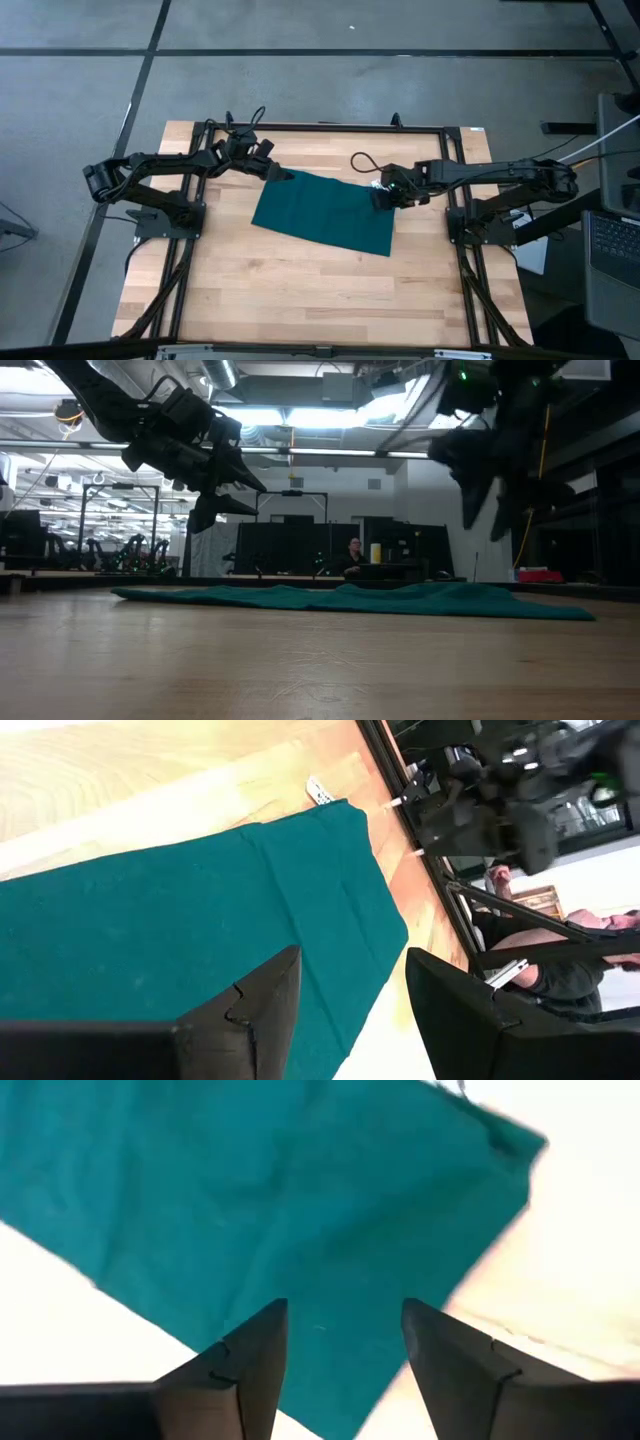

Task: Fold microfiber towels
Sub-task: Fold the dark green napkin

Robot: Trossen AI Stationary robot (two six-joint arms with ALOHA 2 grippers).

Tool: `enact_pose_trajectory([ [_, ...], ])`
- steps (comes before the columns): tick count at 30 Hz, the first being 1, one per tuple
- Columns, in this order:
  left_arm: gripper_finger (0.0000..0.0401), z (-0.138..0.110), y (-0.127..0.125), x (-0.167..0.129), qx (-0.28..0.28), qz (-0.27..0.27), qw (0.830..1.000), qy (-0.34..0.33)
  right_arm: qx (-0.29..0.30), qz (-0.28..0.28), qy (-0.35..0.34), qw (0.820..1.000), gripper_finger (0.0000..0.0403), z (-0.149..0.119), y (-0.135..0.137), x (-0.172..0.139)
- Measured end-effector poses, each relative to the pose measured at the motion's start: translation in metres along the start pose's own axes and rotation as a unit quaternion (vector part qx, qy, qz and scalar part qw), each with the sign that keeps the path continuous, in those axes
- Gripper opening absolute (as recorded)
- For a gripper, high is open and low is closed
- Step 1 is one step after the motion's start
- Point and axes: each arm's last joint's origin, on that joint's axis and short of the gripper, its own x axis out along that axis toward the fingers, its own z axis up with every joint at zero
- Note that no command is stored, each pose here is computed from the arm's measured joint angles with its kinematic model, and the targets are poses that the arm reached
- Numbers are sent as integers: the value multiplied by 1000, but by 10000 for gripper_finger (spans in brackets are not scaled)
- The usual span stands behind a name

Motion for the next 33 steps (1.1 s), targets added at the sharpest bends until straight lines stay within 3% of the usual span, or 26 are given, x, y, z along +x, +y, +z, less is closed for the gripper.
enact_pose_trajectory([
  [8, 180, 0, 0, 0, -1, 1, 1000, 2, 39, -36, 33, 998, 182, -7, -38, 27],
  [22, 180, -1, 1, 0, -20, -1, 1000, 10, 99, 5, -1, 995, 199, 9, -74, 46],
  [33, 180, -2, 1, 0, -28, -3, 1000, 13, 106, 34, -47, 993, 159, 31, -85, 47],
])
